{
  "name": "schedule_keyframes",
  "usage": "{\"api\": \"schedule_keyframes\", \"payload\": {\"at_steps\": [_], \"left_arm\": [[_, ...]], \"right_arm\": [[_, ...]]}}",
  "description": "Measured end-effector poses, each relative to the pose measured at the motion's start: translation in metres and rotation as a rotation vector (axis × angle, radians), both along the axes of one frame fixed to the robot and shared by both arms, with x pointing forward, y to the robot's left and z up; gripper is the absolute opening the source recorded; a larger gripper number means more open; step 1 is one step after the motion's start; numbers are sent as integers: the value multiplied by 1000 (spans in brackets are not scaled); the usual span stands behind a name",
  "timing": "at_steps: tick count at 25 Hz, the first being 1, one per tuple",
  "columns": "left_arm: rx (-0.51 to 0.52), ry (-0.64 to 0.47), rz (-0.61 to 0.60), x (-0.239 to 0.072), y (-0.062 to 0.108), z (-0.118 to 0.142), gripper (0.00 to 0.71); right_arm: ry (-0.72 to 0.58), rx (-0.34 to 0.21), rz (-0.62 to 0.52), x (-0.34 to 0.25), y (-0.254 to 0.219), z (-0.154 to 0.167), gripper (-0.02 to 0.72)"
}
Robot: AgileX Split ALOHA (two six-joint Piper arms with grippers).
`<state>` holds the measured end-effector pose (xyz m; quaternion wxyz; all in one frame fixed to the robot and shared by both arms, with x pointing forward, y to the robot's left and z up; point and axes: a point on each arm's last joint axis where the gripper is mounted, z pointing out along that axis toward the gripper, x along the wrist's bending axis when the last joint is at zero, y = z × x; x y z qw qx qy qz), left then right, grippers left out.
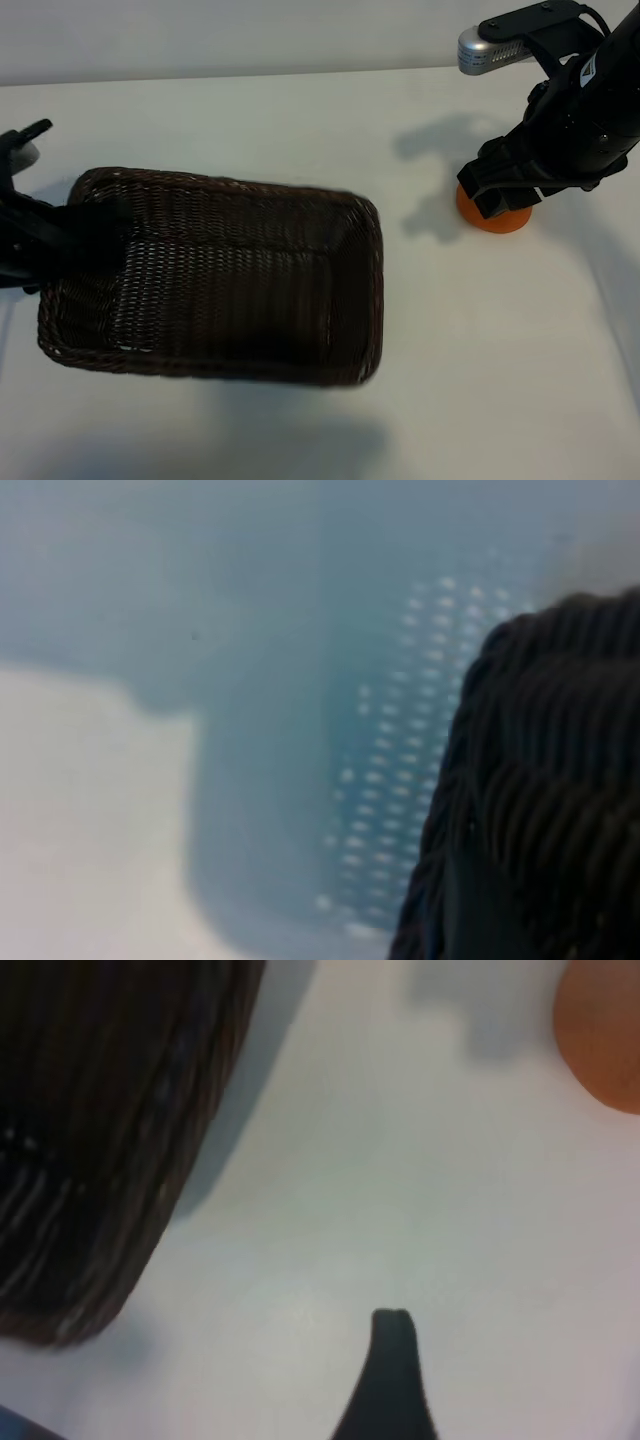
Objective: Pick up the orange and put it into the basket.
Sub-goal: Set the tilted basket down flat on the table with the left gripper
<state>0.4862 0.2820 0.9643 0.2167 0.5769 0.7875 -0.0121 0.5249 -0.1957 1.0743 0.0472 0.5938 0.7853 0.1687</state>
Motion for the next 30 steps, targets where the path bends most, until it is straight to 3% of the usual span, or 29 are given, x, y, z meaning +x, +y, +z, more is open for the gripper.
{"api": "schedule_keyframes", "payload": {"at_steps": [9, 17, 25, 30], "left_arm": [[-171, -95, -20, 5, 1, 8, 343], [-164, -132, -10, 11, 2, 10, 343], [-193, -149, -6, 54, 4, 14, 343], [-202, -122, 10, 69, 0, 2, 343]], "right_arm": [[4, 12, -2, 0, 1, 0, 570], [5, 15, -3, 0, 1, 0, 570], [5, 17, -4, 0, 1, 0, 570], [5, 17, -4, 0, 1, 0, 570]]}}
